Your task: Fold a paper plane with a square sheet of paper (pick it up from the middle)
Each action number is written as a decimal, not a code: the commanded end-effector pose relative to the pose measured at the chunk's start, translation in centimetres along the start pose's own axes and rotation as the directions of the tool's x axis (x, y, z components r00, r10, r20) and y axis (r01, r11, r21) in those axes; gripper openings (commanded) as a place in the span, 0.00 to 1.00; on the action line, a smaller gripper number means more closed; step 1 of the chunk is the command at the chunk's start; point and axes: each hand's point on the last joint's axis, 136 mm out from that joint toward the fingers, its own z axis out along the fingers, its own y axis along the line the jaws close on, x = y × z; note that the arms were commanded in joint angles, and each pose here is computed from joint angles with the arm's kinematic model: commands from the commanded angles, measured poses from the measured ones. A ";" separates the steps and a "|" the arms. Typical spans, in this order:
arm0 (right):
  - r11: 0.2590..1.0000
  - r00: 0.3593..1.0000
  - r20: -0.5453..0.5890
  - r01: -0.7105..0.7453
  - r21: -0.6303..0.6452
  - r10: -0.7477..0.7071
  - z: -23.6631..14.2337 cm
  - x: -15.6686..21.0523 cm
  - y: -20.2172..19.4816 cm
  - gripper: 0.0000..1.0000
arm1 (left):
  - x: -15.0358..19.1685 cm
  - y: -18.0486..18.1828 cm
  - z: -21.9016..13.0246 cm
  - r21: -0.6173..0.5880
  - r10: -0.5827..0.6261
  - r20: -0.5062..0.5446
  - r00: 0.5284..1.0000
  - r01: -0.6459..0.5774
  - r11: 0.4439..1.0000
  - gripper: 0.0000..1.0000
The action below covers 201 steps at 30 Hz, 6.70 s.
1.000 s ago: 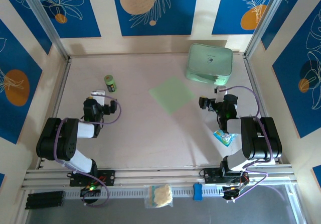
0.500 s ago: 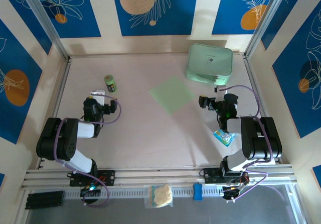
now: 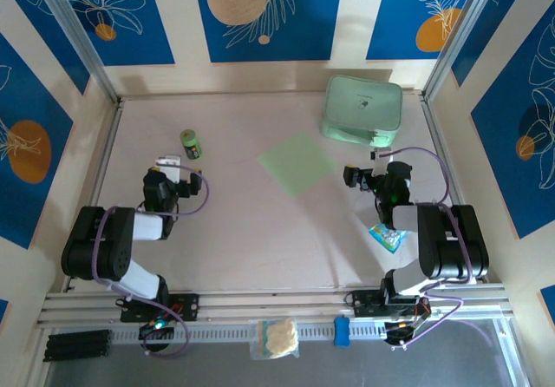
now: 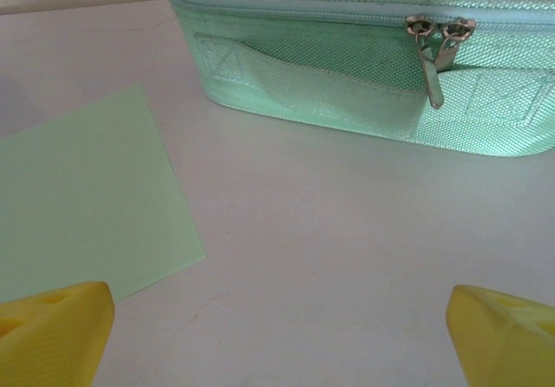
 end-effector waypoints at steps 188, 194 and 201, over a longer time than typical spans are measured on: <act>0.714 0.572 -0.648 -0.698 -0.063 0.503 -1.6 2.6 17.4 0.76 | 4.2 -27.6 -3.3 0.026 -0.331 -0.727 0.601 0.506 0.862 0.36; 0.731 0.531 -0.721 -0.681 -0.049 0.446 -0.2 4.5 20.4 0.46 | 5.4 -27.4 -3.7 0.004 -0.310 -0.756 0.577 0.478 0.878 0.37; 0.747 0.459 -0.801 -0.665 -0.022 0.385 1.5 6.9 22.9 0.14 | 6.3 -27.1 -4.0 -0.010 -0.288 -0.778 0.558 0.448 0.894 0.39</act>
